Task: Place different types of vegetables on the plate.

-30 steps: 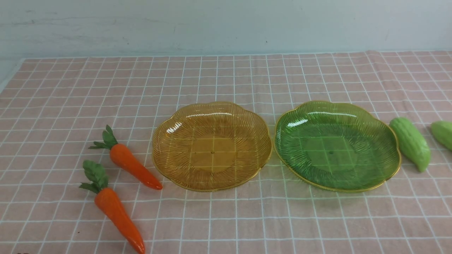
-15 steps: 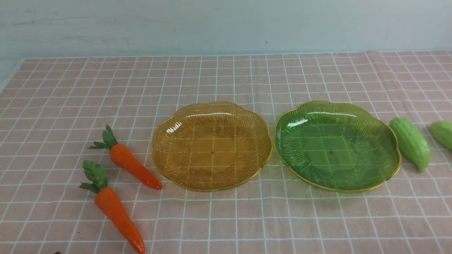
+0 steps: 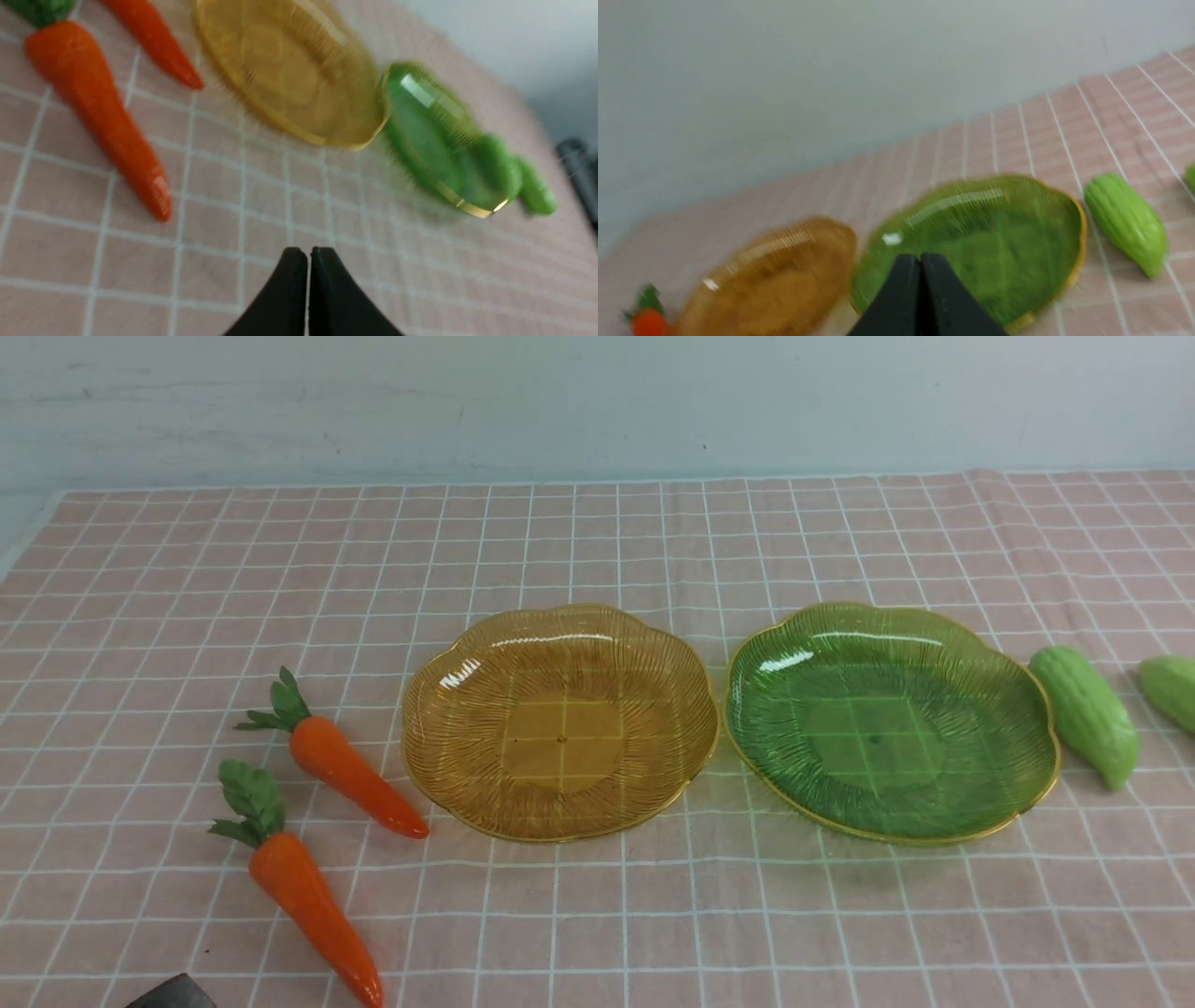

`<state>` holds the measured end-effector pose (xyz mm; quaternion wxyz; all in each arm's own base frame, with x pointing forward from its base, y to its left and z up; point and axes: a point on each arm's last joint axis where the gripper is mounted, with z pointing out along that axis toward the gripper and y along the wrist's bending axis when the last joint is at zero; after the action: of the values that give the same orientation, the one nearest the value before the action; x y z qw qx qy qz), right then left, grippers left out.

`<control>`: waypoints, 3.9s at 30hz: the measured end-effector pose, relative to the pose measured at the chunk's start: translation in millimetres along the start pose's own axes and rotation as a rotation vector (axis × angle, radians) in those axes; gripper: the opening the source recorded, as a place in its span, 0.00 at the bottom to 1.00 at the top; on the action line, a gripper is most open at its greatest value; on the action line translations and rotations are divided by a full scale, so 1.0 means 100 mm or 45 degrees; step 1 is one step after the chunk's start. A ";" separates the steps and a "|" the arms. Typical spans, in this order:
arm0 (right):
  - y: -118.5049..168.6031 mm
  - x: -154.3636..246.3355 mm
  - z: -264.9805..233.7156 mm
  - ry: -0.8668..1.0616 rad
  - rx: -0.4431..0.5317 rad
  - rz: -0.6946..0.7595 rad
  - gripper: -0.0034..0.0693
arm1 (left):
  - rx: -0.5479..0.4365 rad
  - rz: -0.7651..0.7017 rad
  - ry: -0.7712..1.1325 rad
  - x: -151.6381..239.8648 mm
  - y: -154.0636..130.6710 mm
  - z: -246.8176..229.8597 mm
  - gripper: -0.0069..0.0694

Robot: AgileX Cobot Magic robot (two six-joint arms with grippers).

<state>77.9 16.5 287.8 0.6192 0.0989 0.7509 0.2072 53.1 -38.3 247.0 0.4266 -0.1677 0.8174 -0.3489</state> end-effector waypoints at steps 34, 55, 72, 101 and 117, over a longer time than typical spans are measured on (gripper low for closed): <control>-1.32 0.17 3.47 1.599 0.680 -0.373 0.72 | -0.415 0.233 0.506 -0.26 0.10 0.37 0.16; -0.30 -0.27 3.62 1.425 0.242 -0.148 0.55 | -0.412 0.234 0.489 -0.27 0.10 0.38 0.17; -0.54 -0.03 3.78 1.503 0.578 -0.734 0.90 | -0.420 0.216 0.476 -0.28 0.10 0.38 0.25; -1.62 -0.43 3.53 1.441 0.770 -0.237 0.57 | -0.463 0.234 0.499 -0.27 0.13 0.37 0.25; -0.33 -0.47 3.24 1.404 0.380 -0.129 0.56 | -0.469 0.244 0.496 -0.28 0.14 0.36 0.26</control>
<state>406.1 28.9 267.3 0.1243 0.0263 0.9878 0.0897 99.2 -28.4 238.9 0.2551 -0.0942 0.9457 -0.1783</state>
